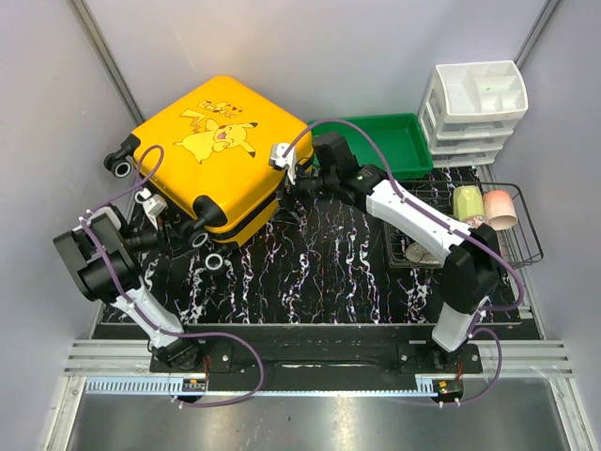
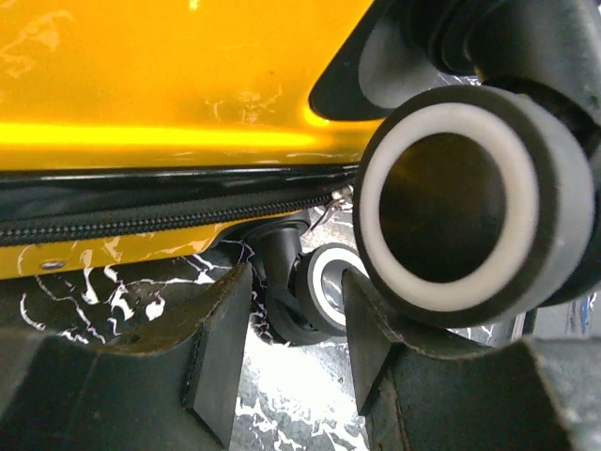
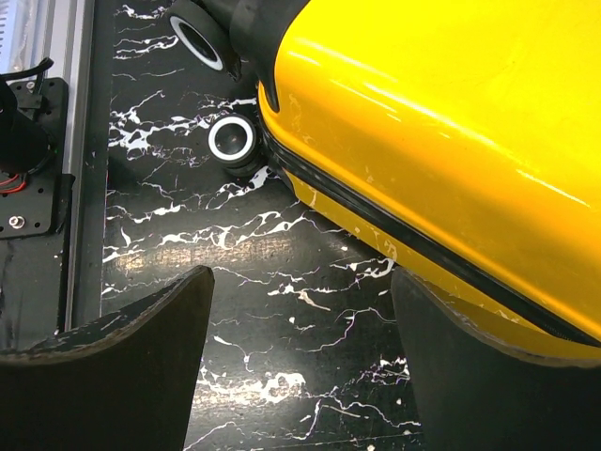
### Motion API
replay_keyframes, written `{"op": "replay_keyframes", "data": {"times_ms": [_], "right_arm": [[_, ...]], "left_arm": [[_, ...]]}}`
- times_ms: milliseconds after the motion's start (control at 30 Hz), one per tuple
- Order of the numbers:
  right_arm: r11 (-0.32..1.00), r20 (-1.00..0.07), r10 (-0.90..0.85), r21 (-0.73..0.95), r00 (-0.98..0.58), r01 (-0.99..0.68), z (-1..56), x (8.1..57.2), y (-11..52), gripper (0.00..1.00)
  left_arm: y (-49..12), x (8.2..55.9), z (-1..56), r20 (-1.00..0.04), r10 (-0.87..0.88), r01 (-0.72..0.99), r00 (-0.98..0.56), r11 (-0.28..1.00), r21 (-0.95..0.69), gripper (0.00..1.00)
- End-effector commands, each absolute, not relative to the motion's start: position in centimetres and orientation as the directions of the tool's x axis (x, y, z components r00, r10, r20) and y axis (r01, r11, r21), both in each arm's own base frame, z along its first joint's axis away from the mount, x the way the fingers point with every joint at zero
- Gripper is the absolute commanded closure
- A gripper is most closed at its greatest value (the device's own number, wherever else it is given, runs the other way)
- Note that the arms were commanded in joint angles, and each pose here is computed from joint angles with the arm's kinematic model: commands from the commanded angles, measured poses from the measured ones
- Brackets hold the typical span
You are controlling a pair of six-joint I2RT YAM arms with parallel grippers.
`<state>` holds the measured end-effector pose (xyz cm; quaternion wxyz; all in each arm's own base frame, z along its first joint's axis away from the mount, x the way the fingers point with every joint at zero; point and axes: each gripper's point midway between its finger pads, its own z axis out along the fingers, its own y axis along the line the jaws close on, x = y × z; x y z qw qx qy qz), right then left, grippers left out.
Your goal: Open, take out, and arrange the luggage
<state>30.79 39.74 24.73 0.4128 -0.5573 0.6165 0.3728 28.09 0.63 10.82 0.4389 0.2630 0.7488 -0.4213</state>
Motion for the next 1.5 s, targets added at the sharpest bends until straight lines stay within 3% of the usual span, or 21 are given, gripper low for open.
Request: {"op": "replay_keyframes", "data": {"times_ms": [0, 467, 1067, 1467], "right_arm": [[0.117, -0.937, -0.349, -0.069, 0.024, -0.991, 27.1, 31.1, 39.3, 0.14], [0.126, -0.932, -0.361, -0.065, 0.015, -0.990, 26.5, 31.3, 39.2, 0.15], [0.130, -0.928, -0.374, -0.048, -0.004, -0.990, 25.5, 31.0, 39.0, 0.16], [0.108, -0.931, -0.366, -0.051, 0.008, -0.993, 25.6, 30.5, 38.9, 0.17]], "left_arm": [[-1.8, 27.4, 13.3, -0.824, -0.154, 0.710, -0.546, 0.437, -0.552, 0.52], [-3.2, 28.0, 12.7, -0.775, -0.253, 0.673, -0.580, 0.388, -0.630, 0.46], [-3.3, 28.3, 15.7, -0.850, -0.333, 0.715, -0.407, 0.464, -0.524, 0.45], [-2.8, 29.3, 15.5, -0.828, -0.381, 0.692, -0.410, 0.461, -0.555, 0.48]]}}
